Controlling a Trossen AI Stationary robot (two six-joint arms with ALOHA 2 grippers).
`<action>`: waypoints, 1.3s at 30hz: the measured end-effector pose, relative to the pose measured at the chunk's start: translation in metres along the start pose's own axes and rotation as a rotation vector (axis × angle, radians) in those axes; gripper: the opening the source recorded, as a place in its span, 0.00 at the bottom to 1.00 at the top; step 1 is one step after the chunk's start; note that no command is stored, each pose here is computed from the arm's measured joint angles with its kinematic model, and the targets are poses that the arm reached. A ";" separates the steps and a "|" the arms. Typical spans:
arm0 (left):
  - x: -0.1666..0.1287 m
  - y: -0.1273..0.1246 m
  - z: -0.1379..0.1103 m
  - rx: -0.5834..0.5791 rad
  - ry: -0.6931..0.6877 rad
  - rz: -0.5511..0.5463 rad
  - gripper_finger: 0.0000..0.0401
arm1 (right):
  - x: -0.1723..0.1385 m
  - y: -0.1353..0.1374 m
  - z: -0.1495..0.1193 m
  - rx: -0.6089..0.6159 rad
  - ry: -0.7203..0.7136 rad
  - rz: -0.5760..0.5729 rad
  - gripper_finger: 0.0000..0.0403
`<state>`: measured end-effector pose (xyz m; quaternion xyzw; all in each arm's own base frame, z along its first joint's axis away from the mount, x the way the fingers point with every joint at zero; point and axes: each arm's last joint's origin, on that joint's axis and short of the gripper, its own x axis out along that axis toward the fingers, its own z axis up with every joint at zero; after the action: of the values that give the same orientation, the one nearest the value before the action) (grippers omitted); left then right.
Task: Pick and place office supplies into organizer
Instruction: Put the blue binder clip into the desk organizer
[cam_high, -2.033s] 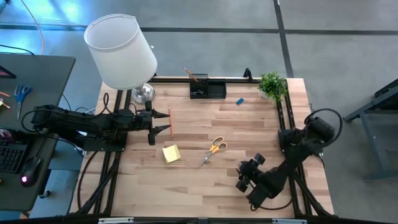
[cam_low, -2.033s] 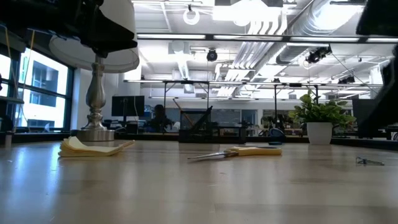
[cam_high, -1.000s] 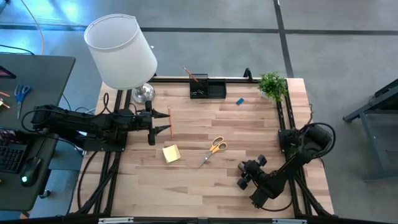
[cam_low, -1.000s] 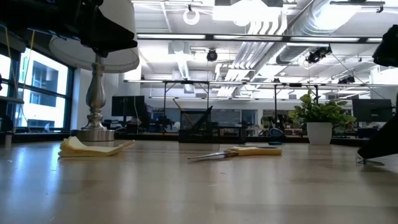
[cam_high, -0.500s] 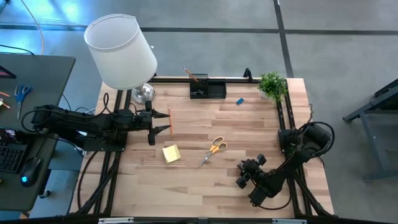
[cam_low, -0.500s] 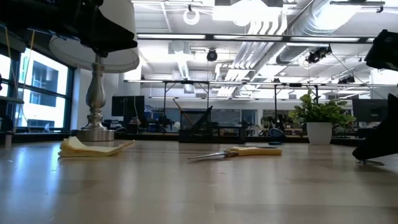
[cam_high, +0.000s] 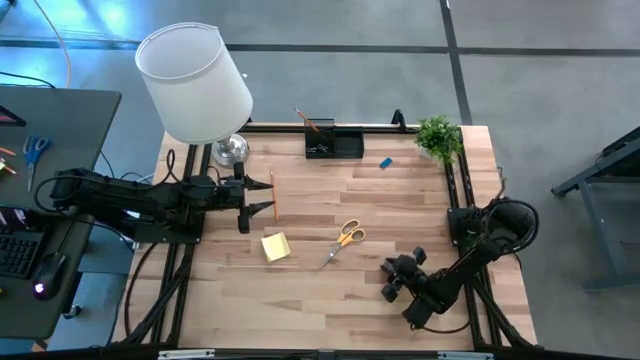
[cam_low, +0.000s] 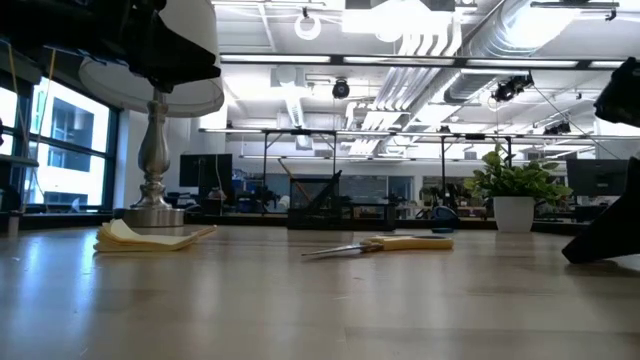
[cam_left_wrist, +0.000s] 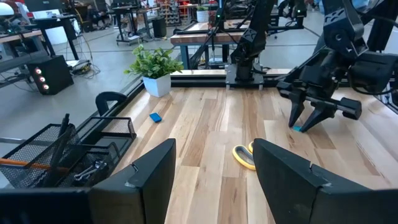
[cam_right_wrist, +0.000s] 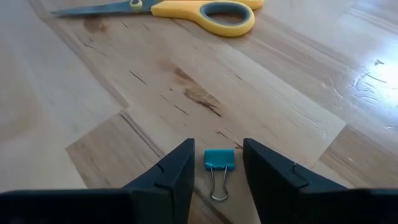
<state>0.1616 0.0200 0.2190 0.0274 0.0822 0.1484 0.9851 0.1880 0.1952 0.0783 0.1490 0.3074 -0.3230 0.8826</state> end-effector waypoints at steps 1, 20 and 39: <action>0.000 0.000 0.000 0.000 0.000 0.000 0.51 | 0.000 0.001 0.000 -0.012 0.006 -0.001 0.32; 0.000 0.000 0.000 -0.015 0.000 0.000 0.51 | -0.002 0.004 0.002 -0.045 0.028 -0.002 0.13; 0.000 0.000 0.000 -0.016 0.000 0.000 0.51 | -0.011 0.012 0.017 -0.123 0.026 -0.091 0.13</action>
<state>0.1616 0.0200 0.2190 0.0195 0.0810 0.1489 0.9853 0.1969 0.2021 0.0991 0.0847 0.3445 -0.3413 0.8704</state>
